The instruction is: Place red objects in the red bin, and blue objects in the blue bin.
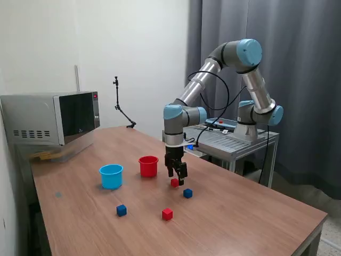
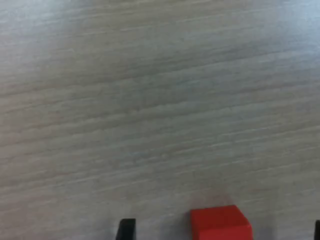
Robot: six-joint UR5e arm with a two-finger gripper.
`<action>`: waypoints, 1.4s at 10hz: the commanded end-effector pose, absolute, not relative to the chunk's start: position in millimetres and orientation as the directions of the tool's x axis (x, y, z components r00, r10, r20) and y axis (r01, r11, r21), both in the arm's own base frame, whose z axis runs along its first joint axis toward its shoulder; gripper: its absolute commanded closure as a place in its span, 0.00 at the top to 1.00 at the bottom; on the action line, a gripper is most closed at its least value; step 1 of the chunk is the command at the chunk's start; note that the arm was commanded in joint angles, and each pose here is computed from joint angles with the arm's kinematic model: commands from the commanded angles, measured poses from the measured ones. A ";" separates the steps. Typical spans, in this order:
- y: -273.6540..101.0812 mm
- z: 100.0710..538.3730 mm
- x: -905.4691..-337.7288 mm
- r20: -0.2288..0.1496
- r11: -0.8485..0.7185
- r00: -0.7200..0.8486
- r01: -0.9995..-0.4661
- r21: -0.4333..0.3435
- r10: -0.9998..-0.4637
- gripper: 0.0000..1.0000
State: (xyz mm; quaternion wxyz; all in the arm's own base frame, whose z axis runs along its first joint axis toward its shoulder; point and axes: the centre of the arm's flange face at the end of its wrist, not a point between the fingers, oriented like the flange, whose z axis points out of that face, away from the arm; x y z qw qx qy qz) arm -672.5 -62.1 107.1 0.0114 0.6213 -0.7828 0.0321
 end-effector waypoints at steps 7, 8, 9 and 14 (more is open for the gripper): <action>-60.4 105.8 -672.8 0.056 0.226 -0.228 -0.973 -0.037 -0.972 0.00; -60.4 105.7 -672.7 0.056 0.226 -0.228 -0.973 -0.039 -0.972 0.00; -60.4 105.7 -672.7 0.056 0.226 -0.228 -0.973 -0.039 -0.972 0.00; -60.0 104.9 -671.9 0.051 0.226 -0.228 -0.973 -0.041 -0.972 0.00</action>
